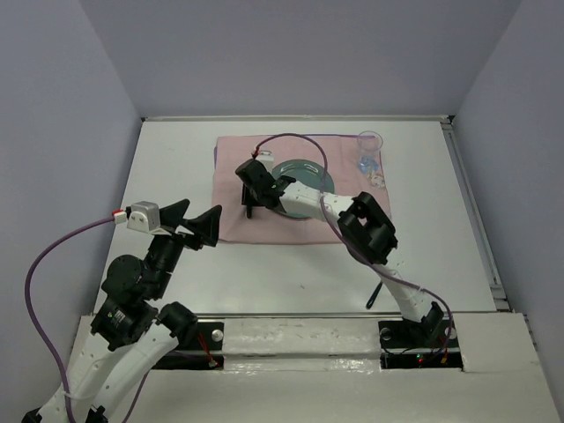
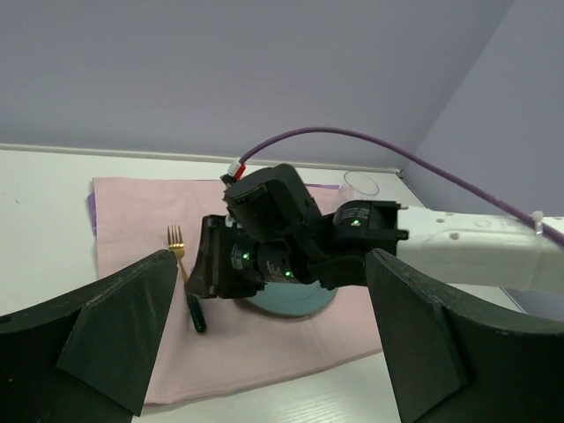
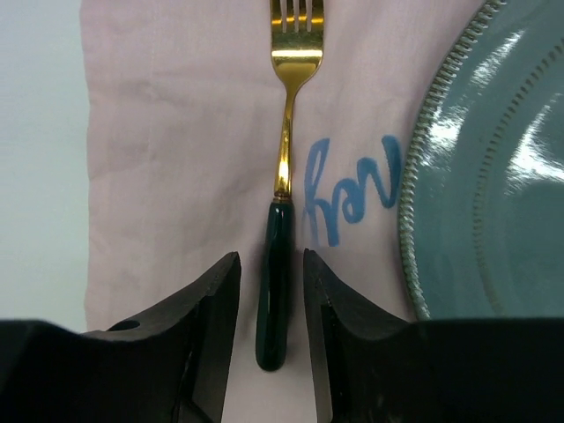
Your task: Set the dinner table for one person
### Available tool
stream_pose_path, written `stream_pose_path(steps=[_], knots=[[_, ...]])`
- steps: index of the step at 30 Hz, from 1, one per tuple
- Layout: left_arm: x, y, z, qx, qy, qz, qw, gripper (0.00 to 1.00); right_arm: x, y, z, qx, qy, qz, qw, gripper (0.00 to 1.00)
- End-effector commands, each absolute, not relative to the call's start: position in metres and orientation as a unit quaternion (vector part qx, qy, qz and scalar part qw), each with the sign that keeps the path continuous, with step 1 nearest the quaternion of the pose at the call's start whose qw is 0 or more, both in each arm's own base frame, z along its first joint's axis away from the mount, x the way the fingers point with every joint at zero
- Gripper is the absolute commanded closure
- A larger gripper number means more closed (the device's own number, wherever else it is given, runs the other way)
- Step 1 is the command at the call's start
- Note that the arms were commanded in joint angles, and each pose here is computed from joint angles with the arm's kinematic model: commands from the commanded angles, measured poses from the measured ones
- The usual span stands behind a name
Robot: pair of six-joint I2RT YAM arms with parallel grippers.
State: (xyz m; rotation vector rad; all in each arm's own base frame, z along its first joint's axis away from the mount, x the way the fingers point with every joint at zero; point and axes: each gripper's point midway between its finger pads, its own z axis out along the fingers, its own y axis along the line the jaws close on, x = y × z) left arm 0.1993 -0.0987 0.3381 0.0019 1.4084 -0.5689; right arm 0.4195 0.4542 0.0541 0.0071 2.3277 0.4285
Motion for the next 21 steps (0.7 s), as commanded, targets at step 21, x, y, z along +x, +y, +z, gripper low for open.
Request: stream_pose_path(steps=[21], knots=[[0.170, -0.104, 0.378, 0.028, 0.578, -0.318, 0.751, 0.01, 0.127, 0.133, 0.034, 0.282, 0.938, 0.057, 0.193, 0.62]])
